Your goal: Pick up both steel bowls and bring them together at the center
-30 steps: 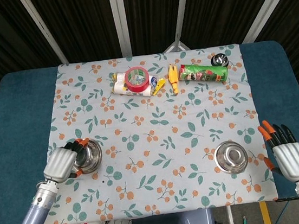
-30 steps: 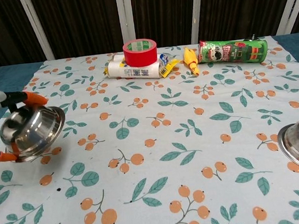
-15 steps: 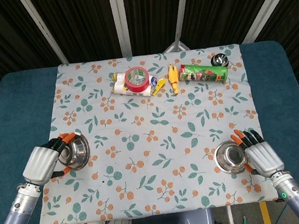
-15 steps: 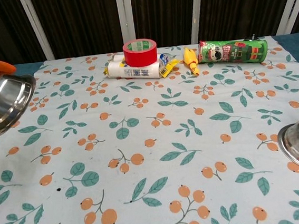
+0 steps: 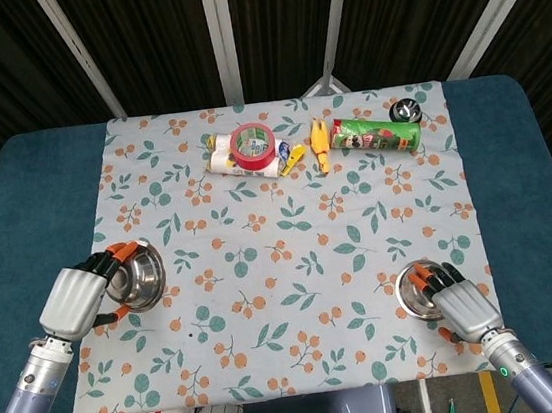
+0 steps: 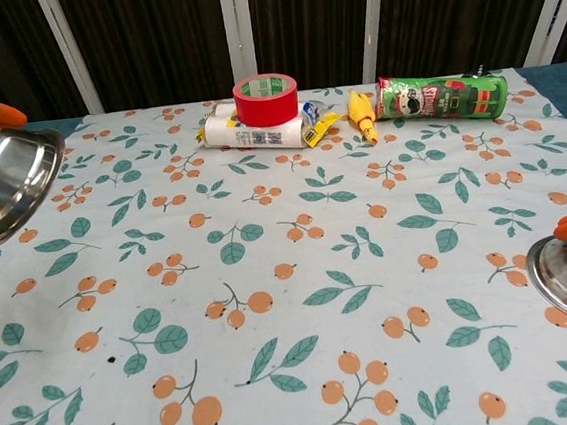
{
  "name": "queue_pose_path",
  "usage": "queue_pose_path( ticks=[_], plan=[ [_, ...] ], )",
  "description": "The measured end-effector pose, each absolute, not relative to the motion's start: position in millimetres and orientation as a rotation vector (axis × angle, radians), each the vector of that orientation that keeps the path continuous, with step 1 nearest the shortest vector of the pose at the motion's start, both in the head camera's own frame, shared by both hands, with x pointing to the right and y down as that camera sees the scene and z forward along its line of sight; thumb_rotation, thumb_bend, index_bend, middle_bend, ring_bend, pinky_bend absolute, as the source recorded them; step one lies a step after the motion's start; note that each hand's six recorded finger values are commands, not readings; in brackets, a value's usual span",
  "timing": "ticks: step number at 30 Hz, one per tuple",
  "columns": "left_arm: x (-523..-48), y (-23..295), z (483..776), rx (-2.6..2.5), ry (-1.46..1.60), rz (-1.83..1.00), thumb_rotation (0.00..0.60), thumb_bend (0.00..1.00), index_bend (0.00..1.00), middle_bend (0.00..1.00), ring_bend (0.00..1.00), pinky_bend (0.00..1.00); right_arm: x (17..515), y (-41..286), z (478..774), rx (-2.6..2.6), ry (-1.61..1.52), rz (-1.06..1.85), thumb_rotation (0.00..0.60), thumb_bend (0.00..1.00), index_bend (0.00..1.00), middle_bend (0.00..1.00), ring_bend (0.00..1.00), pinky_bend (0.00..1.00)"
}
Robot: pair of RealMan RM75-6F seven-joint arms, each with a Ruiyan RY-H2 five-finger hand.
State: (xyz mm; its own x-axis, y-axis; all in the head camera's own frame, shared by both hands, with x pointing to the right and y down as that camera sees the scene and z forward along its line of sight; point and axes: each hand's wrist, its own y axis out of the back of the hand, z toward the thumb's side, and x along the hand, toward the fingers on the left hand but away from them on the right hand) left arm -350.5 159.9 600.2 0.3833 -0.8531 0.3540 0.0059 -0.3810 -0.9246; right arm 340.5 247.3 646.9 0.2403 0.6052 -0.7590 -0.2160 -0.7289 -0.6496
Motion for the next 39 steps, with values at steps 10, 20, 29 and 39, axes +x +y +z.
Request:
queue_pose_path(
  ticks=[10,20,29,39],
  plan=[
    [-347,163,601,-1.69,0.743,-1.137,0.6,0.2,0.39,0.54,0.43,0.64,336,244,654,-1.87,-0.364,1.538,0.6,0.3,0.0,0.0,0.0,0.03],
    [-345,166,602,-1.674,0.724,-1.147,0.6,0.2,0.39,0.54,0.43,0.64,338,243,671,-1.898,-0.309,1.569,0.6,0.31,0.0,0.0,0.01,0.19],
    [-343,166,604,-1.671,0.713,-1.156,0.6,0.2,0.39,0.54,0.43,0.64,341,239,672,-1.887,-0.302,1.579,0.6,0.31,0.0,0.03,0.1,0.32],
    [-340,167,605,-1.663,0.705,-1.162,0.6,0.2,0.39,0.54,0.43,0.64,342,239,674,-1.897,-0.304,1.579,0.6,0.31,0.22,0.39,0.44,0.65]
  ],
)
